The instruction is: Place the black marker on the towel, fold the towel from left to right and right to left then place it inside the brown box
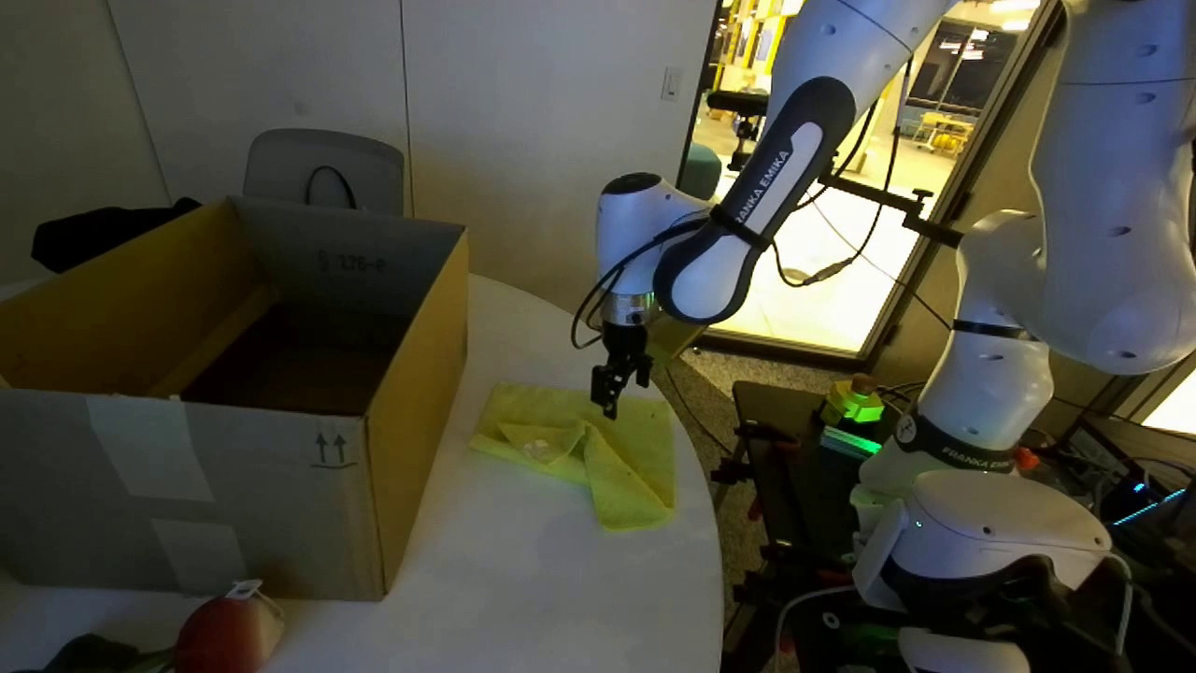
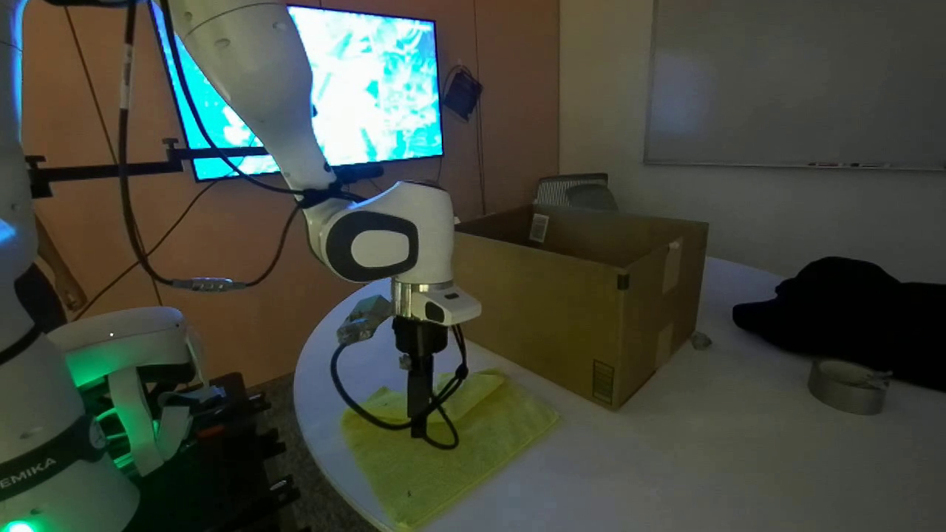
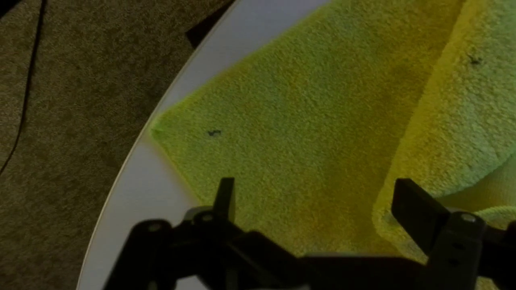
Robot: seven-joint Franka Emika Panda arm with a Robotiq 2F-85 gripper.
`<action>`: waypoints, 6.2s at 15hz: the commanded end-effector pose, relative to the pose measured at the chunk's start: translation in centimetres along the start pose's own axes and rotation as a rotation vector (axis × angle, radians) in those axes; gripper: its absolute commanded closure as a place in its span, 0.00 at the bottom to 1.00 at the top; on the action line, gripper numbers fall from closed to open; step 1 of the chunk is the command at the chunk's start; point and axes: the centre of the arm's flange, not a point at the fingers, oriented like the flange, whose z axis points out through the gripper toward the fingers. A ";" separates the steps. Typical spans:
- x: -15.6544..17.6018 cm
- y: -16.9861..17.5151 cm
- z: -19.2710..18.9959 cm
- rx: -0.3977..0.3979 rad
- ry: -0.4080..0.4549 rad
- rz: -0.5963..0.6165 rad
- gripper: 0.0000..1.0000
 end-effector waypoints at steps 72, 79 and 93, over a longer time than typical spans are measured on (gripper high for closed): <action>0.1 -20.5 -8.3 0.196 0.243 -0.209 0.00; 0.2 -19.8 -6.3 0.049 0.137 -0.367 0.00; 4.5 -19.4 2.2 0.084 0.087 -0.407 0.00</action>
